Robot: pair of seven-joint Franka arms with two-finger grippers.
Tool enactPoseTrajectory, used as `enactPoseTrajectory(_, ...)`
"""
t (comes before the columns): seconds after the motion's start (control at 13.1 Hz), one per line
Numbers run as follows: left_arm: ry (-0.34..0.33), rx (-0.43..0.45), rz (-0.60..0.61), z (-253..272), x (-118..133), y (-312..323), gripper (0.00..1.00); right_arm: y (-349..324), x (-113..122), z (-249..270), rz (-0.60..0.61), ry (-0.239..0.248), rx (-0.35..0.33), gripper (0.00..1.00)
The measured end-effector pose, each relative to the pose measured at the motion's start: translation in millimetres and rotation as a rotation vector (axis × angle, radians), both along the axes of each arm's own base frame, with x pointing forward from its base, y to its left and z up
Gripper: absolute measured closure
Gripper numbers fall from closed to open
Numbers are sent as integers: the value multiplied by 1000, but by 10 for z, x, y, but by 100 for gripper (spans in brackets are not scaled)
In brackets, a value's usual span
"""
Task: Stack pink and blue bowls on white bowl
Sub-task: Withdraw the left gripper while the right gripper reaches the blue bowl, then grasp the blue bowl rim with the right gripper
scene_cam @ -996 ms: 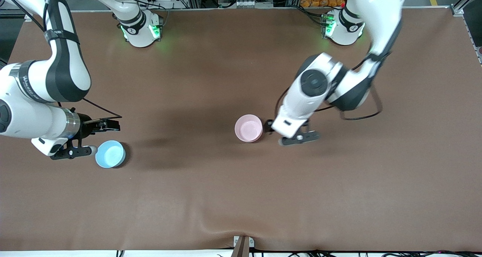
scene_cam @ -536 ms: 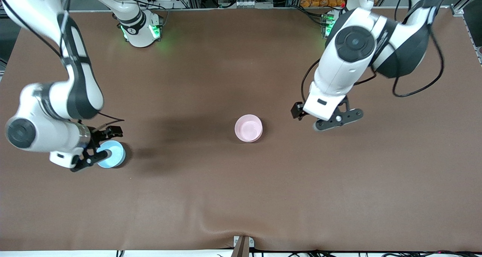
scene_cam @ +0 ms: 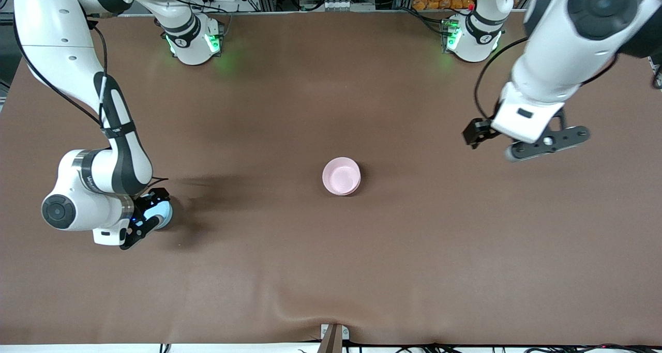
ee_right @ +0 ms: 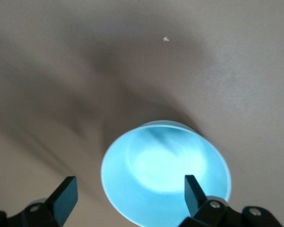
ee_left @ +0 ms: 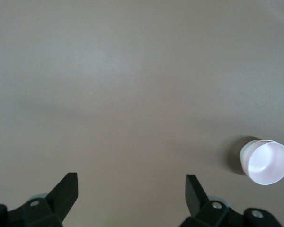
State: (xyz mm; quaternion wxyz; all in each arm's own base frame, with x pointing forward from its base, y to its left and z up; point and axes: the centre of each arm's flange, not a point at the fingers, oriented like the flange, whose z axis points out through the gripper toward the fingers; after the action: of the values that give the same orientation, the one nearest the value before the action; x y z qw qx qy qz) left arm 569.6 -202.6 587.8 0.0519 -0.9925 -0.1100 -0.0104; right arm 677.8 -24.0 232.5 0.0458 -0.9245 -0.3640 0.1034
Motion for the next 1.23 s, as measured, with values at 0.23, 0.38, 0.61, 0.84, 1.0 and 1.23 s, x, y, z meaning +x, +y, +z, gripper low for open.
enactPoseTrajectory(0.23, -12, 8, 25, 148, -28, 198, 0, -310, 7, -13, 104, -16, 31, 0)
enactPoseTrajectory(0.38, -14, 15, 17, 231, -22, 405, 0, -389, 59, -10, 183, -28, 49, 0)
enactPoseTrajectory(0.61, -18, 4, -17, 378, -43, 702, 0, -394, 161, -43, 312, -43, 73, 0)
enactPoseTrajectory(0.84, -6, -52, -33, 470, -98, 1101, 0, -480, 237, -90, 393, -95, 74, 0)
enactPoseTrajectory(1.0, -1, -58, -33, 477, -147, 1190, 0, -517, 258, -109, 431, -112, 75, 0)
enactPoseTrajectory(1.23, 0, -60, -38, 480, -180, 1159, 0, -577, 226, -247, 448, -114, 99, 0)
